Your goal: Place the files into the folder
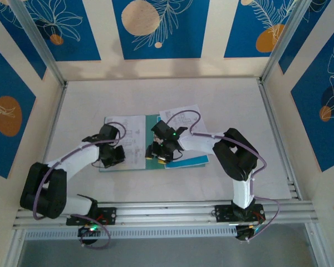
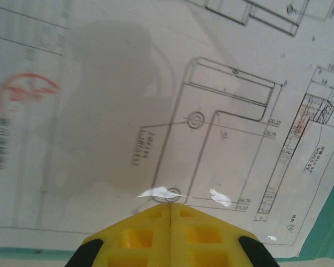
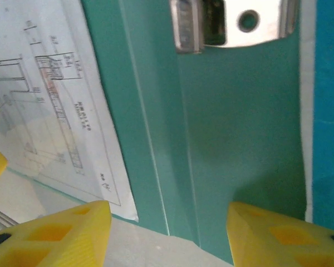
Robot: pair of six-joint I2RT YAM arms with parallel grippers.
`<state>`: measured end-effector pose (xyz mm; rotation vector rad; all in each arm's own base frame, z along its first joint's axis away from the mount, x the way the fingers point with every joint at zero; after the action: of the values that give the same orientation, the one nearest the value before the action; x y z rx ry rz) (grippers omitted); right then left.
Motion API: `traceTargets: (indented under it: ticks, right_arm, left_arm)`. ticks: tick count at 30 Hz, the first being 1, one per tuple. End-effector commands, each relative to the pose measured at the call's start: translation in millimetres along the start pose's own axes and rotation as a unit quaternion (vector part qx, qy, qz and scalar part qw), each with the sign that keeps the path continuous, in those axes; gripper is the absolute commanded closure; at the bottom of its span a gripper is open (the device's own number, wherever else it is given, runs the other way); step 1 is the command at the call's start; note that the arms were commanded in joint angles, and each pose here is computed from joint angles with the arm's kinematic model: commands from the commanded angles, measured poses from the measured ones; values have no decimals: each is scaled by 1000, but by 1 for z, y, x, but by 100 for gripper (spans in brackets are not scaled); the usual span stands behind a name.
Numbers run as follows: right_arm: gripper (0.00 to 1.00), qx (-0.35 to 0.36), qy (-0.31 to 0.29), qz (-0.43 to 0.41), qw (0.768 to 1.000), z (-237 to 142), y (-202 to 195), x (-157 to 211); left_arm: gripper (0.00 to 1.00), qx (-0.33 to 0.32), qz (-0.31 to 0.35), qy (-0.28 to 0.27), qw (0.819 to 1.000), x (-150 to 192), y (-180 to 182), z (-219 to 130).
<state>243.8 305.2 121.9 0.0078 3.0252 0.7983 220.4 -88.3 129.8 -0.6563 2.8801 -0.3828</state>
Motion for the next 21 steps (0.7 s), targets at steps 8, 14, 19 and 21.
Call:
traceTargets:
  ticks: [8,14,19,21]
  right_arm:
    - [38,35,-10,77,996,-9,-52,-7]
    - [38,32,-17,94,995,-25,-72,-7]
    - [37,25,-37,72,996,-44,-72,-13]
    - [37,24,-50,58,997,-53,-68,-16]
  left_arm:
    - [100,6,22,11,1000,18,-24,23]
    - [100,16,42,16,999,30,-44,35]
    - [100,17,54,12,998,33,-60,40]
    - [100,20,60,13,998,33,-65,41]
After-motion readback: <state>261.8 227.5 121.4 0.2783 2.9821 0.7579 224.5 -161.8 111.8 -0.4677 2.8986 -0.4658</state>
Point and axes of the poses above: each hand's point on the last joint's axis, 136 mm out from that joint toward the fingers, its own z axis out along the fingers, its own y axis along the line the jaws close on, x = y × z, the point moved 10 cm from there along -z, back along the fingers, and after that the axes turned 7 degrees about -z, right-handed, at the moved point
